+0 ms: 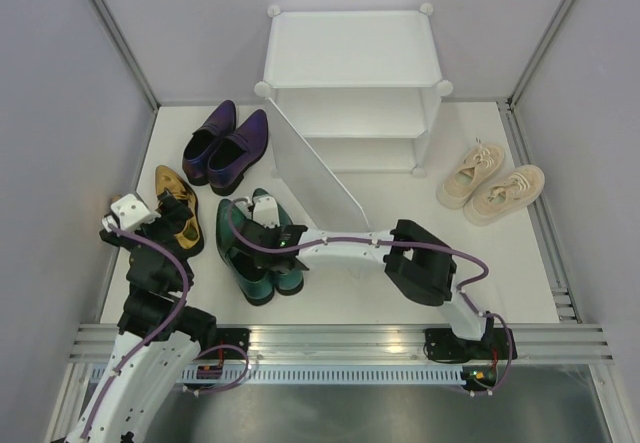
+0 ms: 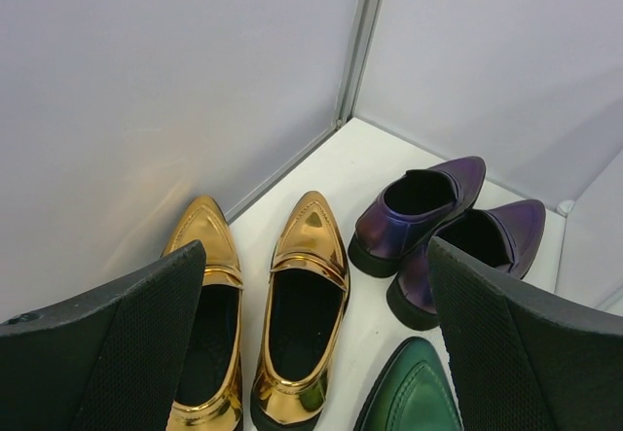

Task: Place and organize the shoes in the shoe cabinet
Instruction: Pick up a pair of shoes at the center of the board.

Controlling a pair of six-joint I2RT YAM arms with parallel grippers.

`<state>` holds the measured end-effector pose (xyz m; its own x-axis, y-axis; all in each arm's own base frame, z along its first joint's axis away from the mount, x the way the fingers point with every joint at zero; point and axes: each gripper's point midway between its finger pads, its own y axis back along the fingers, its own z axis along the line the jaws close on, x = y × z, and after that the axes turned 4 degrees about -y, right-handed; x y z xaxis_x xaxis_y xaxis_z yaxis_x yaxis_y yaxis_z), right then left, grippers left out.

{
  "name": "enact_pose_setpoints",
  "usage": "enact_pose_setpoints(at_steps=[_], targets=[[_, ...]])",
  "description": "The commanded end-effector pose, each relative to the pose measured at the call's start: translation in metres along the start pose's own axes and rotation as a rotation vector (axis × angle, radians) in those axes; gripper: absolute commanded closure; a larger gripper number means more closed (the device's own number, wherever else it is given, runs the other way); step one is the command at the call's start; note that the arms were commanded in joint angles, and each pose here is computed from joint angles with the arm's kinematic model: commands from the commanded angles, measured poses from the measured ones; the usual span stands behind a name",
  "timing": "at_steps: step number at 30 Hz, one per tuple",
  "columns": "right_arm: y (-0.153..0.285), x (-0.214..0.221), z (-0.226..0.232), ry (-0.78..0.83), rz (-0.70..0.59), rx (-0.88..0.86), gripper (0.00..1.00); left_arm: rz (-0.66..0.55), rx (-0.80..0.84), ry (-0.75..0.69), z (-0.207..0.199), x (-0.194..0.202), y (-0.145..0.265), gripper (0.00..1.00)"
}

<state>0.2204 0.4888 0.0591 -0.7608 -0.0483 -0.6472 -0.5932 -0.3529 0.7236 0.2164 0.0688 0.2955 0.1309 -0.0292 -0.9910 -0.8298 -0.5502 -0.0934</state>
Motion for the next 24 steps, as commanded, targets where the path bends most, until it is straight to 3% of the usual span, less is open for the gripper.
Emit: enact_pose_setpoints(at_steps=[1,16,24], targets=[[0.039,-0.017,0.011,-0.014,-0.018,-0.074,0.99,-0.012,0.01,0.026,-0.001,-0.006,0.001,0.04],[0.189,-0.089,0.026,-0.061,-0.195,-0.374,0.99,-0.026,-0.05,0.068,0.012,-0.011,0.003,0.04],[0.333,-0.159,0.033,-0.1,-0.398,-0.642,0.99,-0.029,-0.074,0.075,0.017,-0.012,0.004,0.04]])
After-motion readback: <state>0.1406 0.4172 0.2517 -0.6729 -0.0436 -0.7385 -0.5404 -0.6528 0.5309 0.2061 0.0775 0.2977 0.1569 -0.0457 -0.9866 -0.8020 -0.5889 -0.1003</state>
